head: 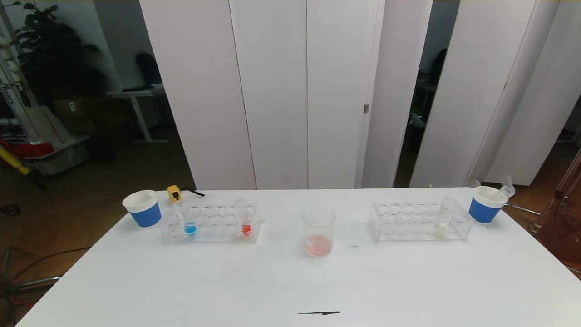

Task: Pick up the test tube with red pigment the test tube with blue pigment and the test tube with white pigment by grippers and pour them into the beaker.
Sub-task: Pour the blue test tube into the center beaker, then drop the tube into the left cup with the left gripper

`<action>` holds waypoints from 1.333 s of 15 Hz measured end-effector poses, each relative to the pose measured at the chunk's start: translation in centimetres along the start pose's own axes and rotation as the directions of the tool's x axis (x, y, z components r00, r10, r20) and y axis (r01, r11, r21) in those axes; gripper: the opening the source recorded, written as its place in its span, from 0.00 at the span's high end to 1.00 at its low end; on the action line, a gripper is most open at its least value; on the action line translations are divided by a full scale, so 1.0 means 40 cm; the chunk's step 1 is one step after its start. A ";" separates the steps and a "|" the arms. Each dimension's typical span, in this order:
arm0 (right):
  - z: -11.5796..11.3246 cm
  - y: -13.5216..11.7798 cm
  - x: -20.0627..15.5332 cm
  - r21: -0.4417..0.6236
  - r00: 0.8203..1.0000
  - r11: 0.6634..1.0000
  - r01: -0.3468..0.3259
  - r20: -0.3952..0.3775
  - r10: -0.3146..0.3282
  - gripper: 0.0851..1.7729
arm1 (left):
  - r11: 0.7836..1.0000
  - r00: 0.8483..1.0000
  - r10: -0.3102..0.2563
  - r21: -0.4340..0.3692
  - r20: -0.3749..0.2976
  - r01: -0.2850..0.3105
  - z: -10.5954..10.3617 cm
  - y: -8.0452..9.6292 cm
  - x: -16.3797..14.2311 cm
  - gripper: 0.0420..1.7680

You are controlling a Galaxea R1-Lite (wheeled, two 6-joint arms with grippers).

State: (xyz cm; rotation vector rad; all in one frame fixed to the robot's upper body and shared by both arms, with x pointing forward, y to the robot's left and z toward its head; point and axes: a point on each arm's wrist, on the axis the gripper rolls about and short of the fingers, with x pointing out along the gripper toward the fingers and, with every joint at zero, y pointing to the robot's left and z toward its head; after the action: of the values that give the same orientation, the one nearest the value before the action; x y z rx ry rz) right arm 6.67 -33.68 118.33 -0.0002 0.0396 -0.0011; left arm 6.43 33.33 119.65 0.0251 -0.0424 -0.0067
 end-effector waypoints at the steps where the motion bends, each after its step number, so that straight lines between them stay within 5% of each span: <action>1: 0.000 0.000 0.000 0.000 1.000 1.000 0.000 0.000 0.000 0.02 | 1.000 1.000 -0.003 0.000 0.026 0.003 0.023 0.000 -0.007 0.01; 8: 0.000 0.000 0.000 0.000 1.000 1.000 0.000 0.000 0.000 0.02 | 1.000 0.997 -0.002 -0.007 0.076 0.003 0.252 0.008 -0.005 0.01; 13: 0.000 0.000 0.000 0.000 1.000 1.000 0.000 0.000 0.000 0.02 | 0.999 0.997 0.006 -0.040 0.075 -0.003 0.398 0.011 0.176 0.01; 16: 0.000 0.000 0.000 0.000 1.000 1.000 0.001 0.000 -0.001 0.02 | 0.998 0.999 0.030 -0.047 0.021 -0.029 0.406 0.013 0.315 0.01; 20: 0.000 0.000 0.000 0.000 1.000 1.000 0.001 0.000 -0.001 0.02 | 0.998 0.990 0.025 -0.047 -0.140 -0.032 0.331 0.011 0.445 0.01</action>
State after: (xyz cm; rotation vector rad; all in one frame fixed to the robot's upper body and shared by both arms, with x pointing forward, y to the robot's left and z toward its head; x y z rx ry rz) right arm 6.67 -33.67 118.33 -0.0002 0.0396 -0.0019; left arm 23.64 33.30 133.64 -0.0245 0.0969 0.0225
